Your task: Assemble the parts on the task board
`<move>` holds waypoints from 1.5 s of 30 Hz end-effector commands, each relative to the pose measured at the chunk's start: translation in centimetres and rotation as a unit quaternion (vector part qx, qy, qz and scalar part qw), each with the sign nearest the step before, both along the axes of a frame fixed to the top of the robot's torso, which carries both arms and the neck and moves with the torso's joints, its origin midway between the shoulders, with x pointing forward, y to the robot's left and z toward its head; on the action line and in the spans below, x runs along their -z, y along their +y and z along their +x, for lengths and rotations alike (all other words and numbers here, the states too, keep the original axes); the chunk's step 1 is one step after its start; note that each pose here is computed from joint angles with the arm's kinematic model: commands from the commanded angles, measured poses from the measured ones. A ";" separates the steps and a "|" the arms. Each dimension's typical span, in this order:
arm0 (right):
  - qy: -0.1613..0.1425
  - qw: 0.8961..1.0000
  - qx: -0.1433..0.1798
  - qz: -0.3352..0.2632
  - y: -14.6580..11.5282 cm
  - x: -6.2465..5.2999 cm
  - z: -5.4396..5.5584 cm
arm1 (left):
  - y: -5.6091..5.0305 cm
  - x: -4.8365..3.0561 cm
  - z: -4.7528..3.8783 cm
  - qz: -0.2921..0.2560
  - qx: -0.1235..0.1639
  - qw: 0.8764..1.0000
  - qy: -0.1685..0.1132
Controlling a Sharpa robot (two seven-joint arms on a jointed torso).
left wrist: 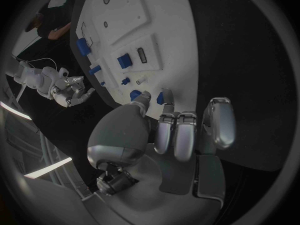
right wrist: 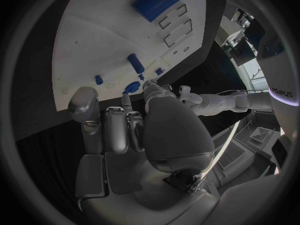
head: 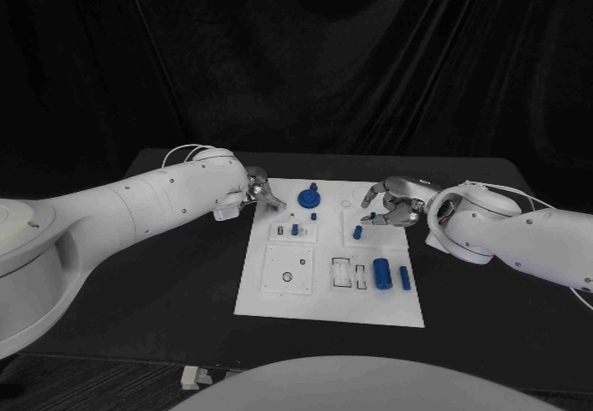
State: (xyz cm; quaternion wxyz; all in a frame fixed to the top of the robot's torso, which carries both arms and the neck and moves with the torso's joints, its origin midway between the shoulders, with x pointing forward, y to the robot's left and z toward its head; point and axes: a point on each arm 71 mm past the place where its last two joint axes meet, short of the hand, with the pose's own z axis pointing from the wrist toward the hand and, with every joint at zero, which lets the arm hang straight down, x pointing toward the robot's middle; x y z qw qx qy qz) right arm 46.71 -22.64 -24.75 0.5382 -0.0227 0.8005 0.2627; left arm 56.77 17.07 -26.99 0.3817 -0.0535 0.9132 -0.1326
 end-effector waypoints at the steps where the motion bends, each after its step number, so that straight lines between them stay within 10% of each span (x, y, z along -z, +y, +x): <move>1: -0.005 1.000 0.002 0.002 0.0 0.0 0.0 | -0.3 -0.07 0.03 -0.013 0.006 1.000 -0.009; 45: -0.003 1.000 -0.002 0.001 0.3 0.1 0.2 | -0.6 -0.11 0.12 -0.012 0.004 1.000 -0.012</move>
